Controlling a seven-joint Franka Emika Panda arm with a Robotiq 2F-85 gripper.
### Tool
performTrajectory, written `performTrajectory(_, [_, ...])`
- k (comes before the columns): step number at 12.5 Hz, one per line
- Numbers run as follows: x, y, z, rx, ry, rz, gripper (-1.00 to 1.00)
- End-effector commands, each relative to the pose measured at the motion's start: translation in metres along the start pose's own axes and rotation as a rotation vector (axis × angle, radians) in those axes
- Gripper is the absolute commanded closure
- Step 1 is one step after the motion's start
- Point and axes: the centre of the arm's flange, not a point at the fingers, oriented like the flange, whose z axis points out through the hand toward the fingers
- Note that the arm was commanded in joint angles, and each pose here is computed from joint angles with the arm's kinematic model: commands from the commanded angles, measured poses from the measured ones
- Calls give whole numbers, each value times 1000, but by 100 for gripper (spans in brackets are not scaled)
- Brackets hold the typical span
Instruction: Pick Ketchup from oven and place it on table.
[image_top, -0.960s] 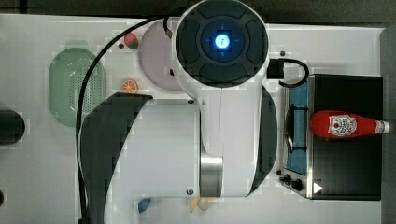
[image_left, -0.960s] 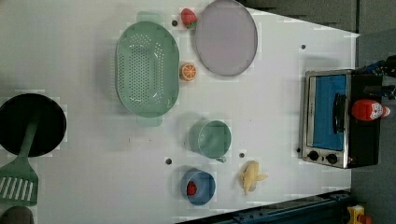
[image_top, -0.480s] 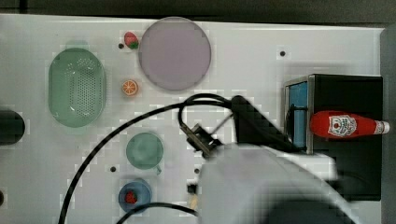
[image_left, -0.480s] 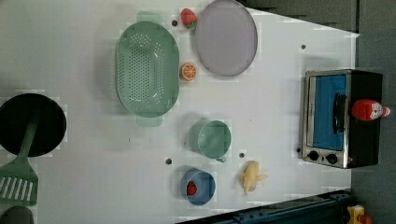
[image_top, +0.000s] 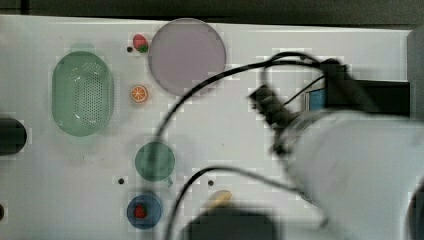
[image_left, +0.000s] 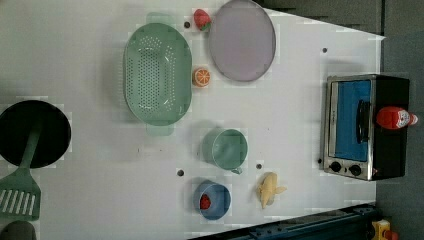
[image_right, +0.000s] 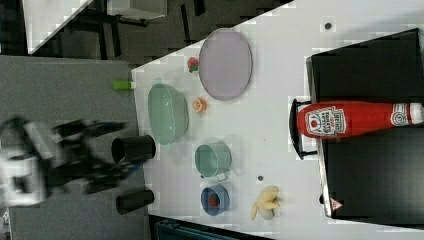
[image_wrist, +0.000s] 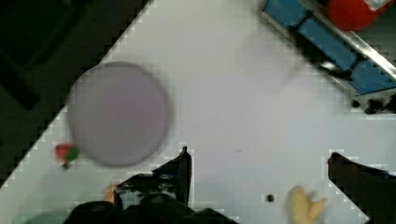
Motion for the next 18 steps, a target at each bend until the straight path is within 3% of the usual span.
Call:
performTrajectory(1, [84, 79, 60, -63, -26, 181, -100])
performTrajectory(8, [181, 153, 156, -111, 89, 380, -100])
performTrajectory(10, [198, 166, 181, -91, 107, 437, -100])
performTrajectory(14, [208, 186, 230, -61, 23, 560, -100])
performTrajectory(18, [211, 191, 260, -60, -7, 604, -100])
